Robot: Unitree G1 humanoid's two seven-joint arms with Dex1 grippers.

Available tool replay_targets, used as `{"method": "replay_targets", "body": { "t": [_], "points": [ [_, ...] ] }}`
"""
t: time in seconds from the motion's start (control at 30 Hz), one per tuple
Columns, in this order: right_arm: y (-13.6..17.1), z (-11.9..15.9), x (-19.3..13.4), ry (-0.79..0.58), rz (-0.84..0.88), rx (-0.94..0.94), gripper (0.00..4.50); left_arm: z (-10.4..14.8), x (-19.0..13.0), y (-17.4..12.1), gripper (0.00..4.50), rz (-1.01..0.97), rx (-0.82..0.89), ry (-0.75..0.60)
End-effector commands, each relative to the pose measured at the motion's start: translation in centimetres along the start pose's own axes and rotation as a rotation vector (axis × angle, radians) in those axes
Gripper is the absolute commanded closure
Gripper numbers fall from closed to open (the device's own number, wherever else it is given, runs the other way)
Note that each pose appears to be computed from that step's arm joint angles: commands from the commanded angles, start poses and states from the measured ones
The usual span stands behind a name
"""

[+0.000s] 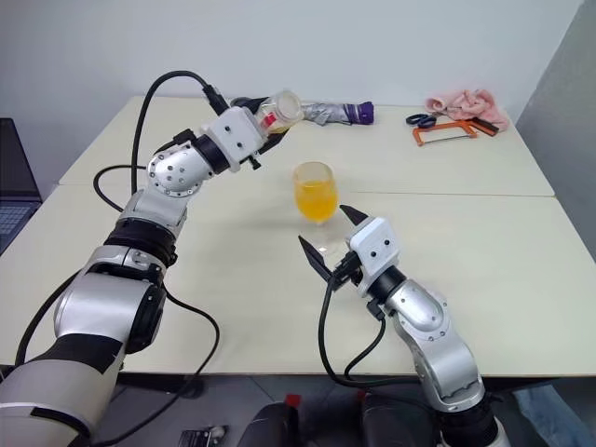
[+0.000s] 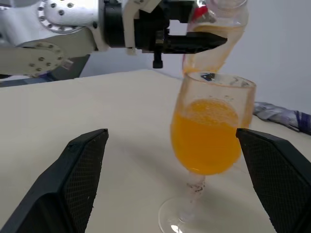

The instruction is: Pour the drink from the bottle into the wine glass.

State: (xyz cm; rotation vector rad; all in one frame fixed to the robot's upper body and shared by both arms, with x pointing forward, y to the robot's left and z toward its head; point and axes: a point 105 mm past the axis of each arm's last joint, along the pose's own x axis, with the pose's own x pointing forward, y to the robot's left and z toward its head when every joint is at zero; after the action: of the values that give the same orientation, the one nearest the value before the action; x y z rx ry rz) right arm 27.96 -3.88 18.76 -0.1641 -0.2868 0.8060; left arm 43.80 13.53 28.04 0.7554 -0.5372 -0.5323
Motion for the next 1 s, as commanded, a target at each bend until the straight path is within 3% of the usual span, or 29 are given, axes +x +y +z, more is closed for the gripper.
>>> {"method": "replay_targets", "body": {
  "t": [0.03,0.27,0.5,0.9,1.0],
  "points": [
    [1.1,1.6,-0.3,-0.021,0.156,0.021,0.0,-1.2,-2.1,2.9,2.84,0.125,-0.223,0.035],
    [1.1,1.9,0.4,0.058,0.252,0.036,0.0,-6.6,-8.2,2.7,2.84,0.225,-0.549,0.231],
    [1.5,1.9,2.5,0.096,0.273,0.002,0.0,-9.4,-12.4,2.2,2.84,0.308,-0.566,0.36],
    [2.0,2.1,3.6,0.09,0.302,-0.031,0.0,-11.2,-14.3,1.2,2.84,0.403,-0.631,0.411],
    [1.9,2.2,3.5,0.09,0.299,-0.035,0.0,-11.4,-14.4,1.3,1.86,0.425,-0.641,0.409]
  ]
}}
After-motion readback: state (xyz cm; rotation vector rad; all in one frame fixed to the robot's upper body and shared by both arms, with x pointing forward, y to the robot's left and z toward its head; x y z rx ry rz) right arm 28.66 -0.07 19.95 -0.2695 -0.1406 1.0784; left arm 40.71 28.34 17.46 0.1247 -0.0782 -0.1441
